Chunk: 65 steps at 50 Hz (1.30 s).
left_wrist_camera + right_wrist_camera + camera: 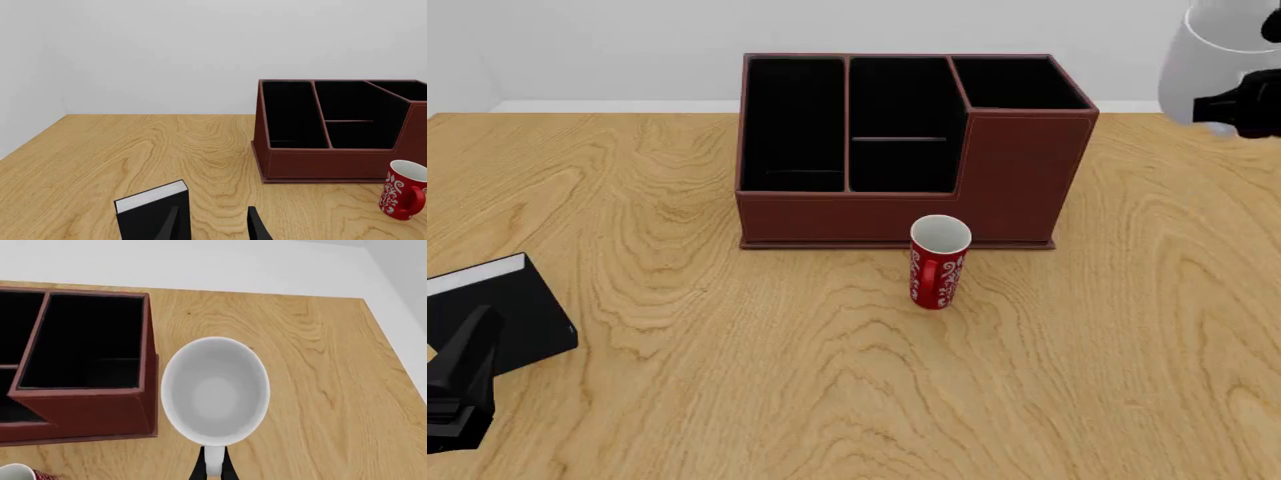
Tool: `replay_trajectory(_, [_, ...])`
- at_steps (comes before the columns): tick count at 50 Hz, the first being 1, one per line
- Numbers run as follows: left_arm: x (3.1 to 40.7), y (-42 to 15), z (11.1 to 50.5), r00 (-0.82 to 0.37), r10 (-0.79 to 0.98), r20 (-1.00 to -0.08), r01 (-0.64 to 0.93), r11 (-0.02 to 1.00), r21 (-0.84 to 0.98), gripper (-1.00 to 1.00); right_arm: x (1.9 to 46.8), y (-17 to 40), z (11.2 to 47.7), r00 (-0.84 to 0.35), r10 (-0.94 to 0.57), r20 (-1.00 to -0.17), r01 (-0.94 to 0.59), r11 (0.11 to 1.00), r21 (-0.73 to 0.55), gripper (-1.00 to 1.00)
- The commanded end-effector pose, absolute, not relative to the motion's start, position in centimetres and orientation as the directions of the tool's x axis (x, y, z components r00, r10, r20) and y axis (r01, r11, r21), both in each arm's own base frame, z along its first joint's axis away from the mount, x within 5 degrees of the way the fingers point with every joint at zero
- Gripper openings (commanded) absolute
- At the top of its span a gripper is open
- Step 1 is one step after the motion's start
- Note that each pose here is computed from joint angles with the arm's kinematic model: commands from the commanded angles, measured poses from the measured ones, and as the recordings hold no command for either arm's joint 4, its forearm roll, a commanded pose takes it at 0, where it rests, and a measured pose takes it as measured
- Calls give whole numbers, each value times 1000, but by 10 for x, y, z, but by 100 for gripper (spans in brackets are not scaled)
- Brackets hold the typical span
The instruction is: Pick up the white mug and place it to the right of the caddy.
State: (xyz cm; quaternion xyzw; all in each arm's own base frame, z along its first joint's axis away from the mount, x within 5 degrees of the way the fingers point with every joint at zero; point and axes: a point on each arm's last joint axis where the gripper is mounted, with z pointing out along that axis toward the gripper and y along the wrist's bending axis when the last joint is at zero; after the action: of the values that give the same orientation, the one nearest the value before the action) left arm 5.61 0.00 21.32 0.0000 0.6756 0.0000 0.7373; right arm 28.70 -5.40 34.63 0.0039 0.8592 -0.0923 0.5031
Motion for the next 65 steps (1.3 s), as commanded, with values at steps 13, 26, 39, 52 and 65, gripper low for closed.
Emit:
replay_trajectory(13, [56,0,213,87,0,-996,0,1000,0,100,310,-64,342,-505,-61,-861,123,982,-142,-100])
replay_trajectory(26, [56,0,213,87,0,-996,0,1000,0,100,323,-68,328,-523,-47,-851,127,983,-132,-100])
replay_trajectory(39, [56,0,213,87,0,-996,0,1000,0,100,331,-69,312,-539,-32,-842,129,984,-120,-100])
replay_trajectory(52, [56,0,213,87,0,-996,0,1000,0,100,333,-72,304,-546,-18,-838,139,984,-111,-100])
replay_trajectory(65, [56,0,213,87,0,-996,0,1000,0,100,336,-70,296,-554,-10,-832,137,985,-103,-100])
